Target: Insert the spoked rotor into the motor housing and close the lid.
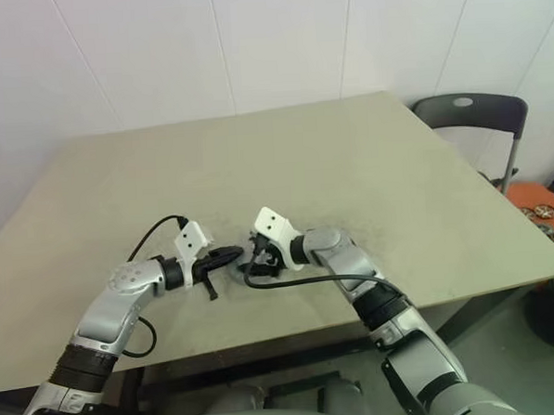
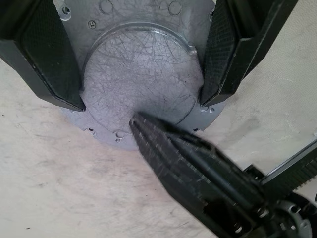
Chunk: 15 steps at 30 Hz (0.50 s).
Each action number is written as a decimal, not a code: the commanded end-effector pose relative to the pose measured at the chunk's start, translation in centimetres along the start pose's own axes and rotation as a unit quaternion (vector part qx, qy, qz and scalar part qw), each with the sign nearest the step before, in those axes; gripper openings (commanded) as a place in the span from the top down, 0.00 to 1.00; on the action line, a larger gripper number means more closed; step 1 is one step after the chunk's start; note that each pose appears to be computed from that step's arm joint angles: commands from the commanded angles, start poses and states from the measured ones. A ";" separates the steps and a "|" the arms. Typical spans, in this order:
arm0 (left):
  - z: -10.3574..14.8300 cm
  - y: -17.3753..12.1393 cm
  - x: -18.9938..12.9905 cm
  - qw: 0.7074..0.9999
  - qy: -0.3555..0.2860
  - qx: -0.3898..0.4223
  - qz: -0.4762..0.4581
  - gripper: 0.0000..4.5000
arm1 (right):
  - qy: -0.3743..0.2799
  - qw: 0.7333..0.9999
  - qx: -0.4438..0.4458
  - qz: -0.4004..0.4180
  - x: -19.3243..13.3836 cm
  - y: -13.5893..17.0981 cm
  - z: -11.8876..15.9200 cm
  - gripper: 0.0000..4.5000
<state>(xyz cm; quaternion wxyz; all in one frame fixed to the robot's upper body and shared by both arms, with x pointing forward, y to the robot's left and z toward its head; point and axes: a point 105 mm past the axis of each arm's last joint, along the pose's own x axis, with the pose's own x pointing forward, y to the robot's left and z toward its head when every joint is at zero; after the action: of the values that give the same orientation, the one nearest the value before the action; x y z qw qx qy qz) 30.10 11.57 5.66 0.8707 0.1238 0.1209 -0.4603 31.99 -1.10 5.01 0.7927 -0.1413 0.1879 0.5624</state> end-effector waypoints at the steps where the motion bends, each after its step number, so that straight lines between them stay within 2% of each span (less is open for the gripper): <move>1: -1.7 -1.2 0.3 0.999 0.029 -0.018 -0.017 1.00 | 0.034 0.999 0.026 -0.008 -0.1 -0.1 -2.1 0.01; 8: -1.2 -1.6 0.4 0.999 0.023 -0.027 -0.028 1.00 | 0.002 0.998 0.060 0.005 -1.0 -0.8 -0.8 0.01; 12: -1.2 -1.6 0.3 0.999 0.025 -0.027 -0.030 1.00 | -0.049 0.991 0.120 0.007 -2.8 -2.2 1.0 0.01; 15: -1.4 -1.6 0.1 0.999 0.033 -0.021 -0.032 1.00 | -0.062 0.984 0.166 -0.003 -4.4 -3.7 1.4 0.01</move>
<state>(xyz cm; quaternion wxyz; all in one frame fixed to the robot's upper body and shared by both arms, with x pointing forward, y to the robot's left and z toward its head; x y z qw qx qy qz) 29.56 11.10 5.90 0.8656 0.1153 0.1254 -0.4709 33.33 -4.81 6.05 0.8104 0.0006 0.2477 0.5310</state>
